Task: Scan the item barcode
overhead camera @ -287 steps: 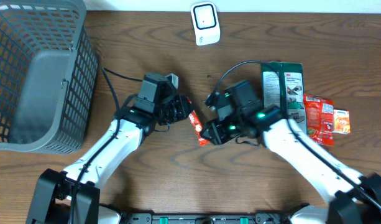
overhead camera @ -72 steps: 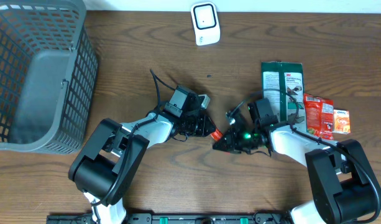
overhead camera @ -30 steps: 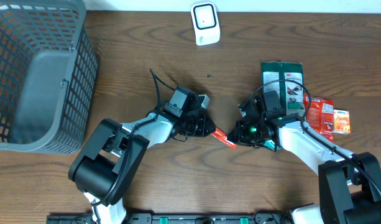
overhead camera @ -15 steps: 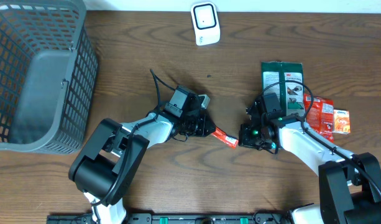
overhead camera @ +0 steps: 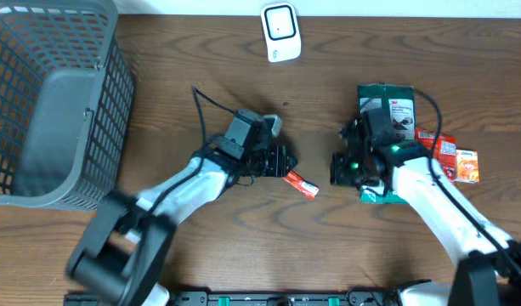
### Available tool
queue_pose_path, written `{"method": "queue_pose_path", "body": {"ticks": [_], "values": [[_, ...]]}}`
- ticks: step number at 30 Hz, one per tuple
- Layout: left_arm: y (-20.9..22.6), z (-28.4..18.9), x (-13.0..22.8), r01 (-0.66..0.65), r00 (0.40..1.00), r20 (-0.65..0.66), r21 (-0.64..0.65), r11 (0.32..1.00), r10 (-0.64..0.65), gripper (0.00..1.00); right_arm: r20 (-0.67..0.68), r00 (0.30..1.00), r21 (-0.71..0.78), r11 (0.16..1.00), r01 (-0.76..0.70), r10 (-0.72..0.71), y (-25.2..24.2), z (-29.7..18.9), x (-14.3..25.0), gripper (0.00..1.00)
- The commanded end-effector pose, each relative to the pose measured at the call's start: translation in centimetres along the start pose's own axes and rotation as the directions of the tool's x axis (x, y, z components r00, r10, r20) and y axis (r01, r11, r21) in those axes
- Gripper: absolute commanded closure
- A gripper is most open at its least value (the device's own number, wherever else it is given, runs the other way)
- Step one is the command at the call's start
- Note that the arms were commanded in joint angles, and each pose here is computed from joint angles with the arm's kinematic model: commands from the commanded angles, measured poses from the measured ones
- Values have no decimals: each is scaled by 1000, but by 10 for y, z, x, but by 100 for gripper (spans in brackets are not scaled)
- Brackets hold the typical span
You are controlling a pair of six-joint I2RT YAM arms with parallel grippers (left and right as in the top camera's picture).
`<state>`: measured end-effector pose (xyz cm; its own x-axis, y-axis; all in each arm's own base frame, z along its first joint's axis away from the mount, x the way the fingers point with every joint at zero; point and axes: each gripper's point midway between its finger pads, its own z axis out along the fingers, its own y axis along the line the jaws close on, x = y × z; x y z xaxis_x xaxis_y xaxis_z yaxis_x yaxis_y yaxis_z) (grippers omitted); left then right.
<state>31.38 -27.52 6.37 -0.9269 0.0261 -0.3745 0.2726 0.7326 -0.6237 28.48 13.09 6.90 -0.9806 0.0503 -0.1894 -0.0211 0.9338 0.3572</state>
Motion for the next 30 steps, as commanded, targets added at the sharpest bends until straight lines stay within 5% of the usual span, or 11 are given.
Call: {"method": "queue_pose_path", "body": {"ticks": [1,2,6,7,13,23,30], "values": [[-2,-36,-24,-23,991,132,-102,995,36,44,14,997,-76,994,78,-77,27,-11,-3,99],[1,-42,-26,-18,989,146,-129,991,37,47,6,996,-70,994,88,-88,28,-8,0,99],[24,-64,-25,22,983,183,-294,955,33,91,-27,991,-56,990,132,-133,37,4,9,99],[32,-68,-22,33,983,183,-337,941,31,92,-38,988,-58,987,147,-149,41,9,12,99],[70,-80,-4,66,990,142,-514,855,9,92,-116,972,11,978,207,-204,44,42,30,99],[109,-103,12,151,988,108,-597,788,-108,91,-210,960,123,970,212,-183,19,75,44,99],[119,-110,14,173,985,109,-615,769,-135,86,-124,971,321,918,233,-204,-13,74,18,99]]}}
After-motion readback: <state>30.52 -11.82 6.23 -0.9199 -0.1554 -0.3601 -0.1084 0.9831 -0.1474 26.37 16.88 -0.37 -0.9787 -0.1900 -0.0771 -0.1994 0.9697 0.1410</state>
